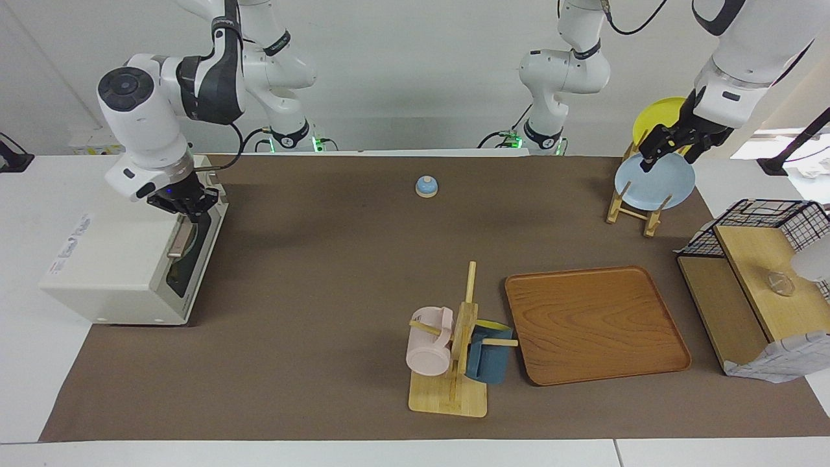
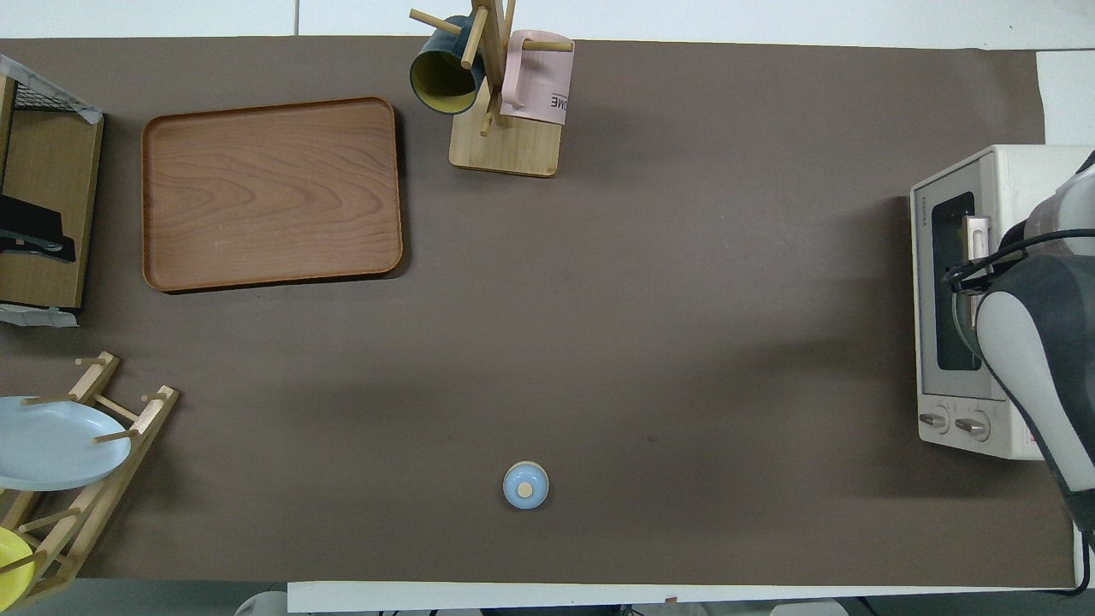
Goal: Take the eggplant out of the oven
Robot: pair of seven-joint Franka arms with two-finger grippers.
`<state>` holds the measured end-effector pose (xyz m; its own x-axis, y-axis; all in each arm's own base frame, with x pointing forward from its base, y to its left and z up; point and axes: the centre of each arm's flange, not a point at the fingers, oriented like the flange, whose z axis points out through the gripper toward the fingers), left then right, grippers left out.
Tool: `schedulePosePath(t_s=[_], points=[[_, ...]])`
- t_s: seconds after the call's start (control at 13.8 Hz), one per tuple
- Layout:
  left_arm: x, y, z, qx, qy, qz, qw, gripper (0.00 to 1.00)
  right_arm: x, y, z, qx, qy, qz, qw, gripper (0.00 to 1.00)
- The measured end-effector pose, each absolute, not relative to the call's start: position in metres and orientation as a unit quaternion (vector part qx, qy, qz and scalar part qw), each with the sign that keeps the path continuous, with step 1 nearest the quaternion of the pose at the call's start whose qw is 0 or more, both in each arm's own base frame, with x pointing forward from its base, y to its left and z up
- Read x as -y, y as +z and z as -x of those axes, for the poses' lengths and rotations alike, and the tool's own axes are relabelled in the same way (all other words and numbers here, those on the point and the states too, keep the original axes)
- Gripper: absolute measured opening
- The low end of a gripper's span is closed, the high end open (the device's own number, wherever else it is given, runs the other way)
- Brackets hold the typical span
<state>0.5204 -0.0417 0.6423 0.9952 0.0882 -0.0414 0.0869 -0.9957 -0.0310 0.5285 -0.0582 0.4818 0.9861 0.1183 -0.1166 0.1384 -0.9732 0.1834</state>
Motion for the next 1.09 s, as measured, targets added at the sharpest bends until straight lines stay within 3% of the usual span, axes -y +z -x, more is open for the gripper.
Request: schedulePosePath(t_s=[0.8,1.09], points=[[0.042,0.642,-0.520,0.044,0.021,0.999,0.015,1.00,0.058,0.466,-0.529,-0.076,-0.065,-0.988,0.116,0.01],[0.042,0.642,-0.520,0.044,0.021,0.999,0.015,1.00,0.003,0.446,-0.540,-0.053,-0.043,-0.991,0.119,0.01]])
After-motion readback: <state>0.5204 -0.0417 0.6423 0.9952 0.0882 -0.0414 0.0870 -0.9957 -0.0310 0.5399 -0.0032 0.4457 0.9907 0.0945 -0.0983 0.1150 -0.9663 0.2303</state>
